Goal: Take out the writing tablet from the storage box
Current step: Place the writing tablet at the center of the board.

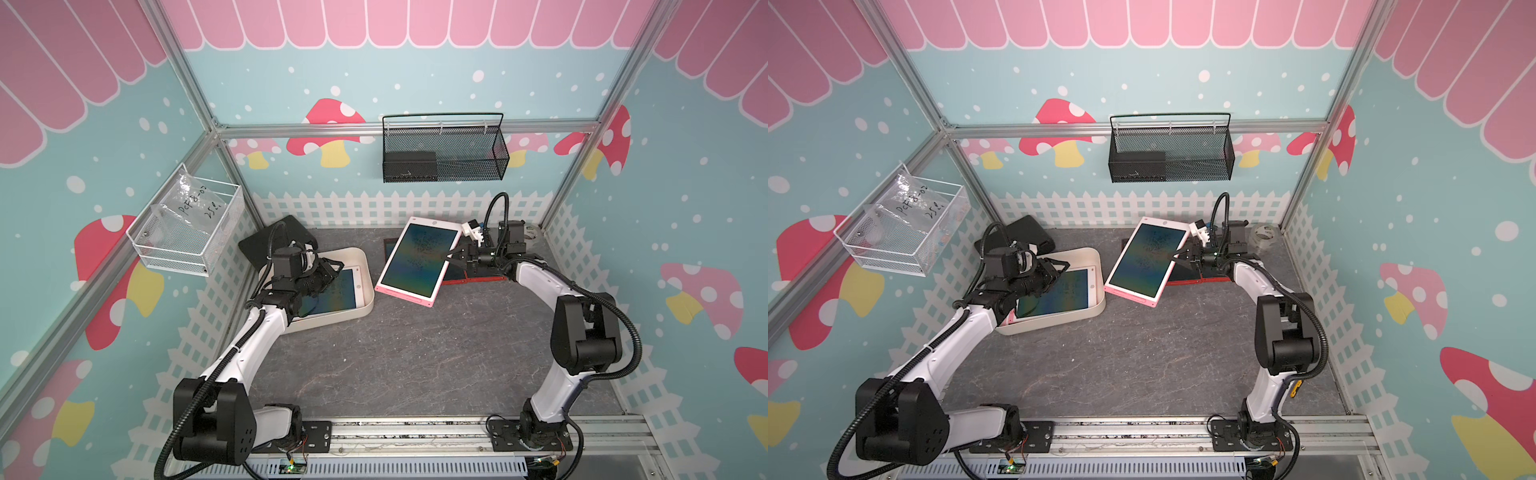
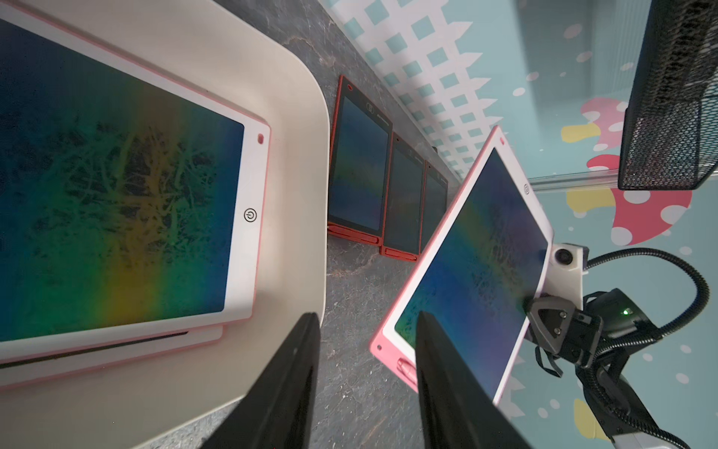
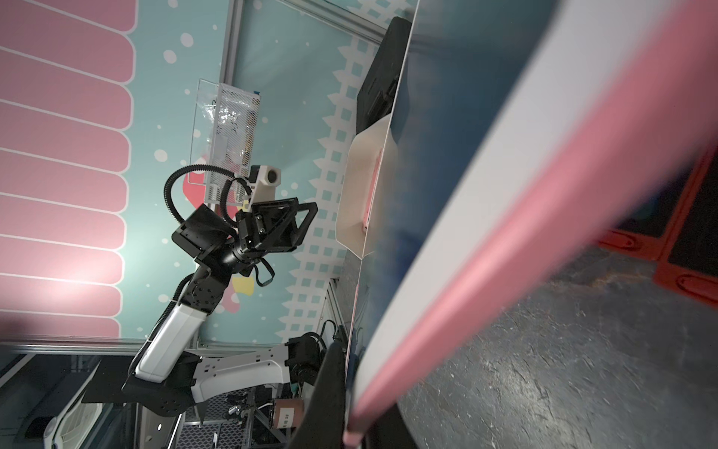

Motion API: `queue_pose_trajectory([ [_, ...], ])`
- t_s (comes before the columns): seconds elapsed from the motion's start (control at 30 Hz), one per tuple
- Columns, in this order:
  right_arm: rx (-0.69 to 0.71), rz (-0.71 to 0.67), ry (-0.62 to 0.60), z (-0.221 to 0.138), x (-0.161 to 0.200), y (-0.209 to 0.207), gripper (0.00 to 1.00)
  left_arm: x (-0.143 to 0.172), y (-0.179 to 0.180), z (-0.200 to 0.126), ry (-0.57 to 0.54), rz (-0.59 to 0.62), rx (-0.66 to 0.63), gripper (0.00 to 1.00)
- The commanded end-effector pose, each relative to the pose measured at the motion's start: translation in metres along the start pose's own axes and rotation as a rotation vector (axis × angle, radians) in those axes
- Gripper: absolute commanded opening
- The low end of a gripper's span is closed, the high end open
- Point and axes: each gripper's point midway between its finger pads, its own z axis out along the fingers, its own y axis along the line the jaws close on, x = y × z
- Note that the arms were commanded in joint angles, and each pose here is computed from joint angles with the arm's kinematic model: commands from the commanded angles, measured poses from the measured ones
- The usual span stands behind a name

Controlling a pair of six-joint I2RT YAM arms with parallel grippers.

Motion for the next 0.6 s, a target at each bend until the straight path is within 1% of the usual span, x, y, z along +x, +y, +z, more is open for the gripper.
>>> queue_pose_trajectory([
  [0.0, 0.01, -0.003, 0.063, -0.002, 0.032, -0.006, 0.0, -0.011, -0.005, -0.004, -0.011, 0.03, 0.013, 0.43],
  [0.17, 0.051, 0.006, 0.108, -0.005, 0.055, -0.017, 0.0, -0.016, -0.001, 0.0, -0.013, 0.02, 0.019, 0.43],
  [0.33, 0.066, 0.034, 0.154, -0.007, 0.079, -0.027, 0.0, -0.018, -0.002, 0.01, 0.016, 0.026, 0.034, 0.42],
  [0.57, 0.095, 0.064, 0.197, -0.004, 0.106, -0.043, 0.0, -0.022, -0.005, 0.011, 0.022, 0.071, 0.032, 0.41],
])
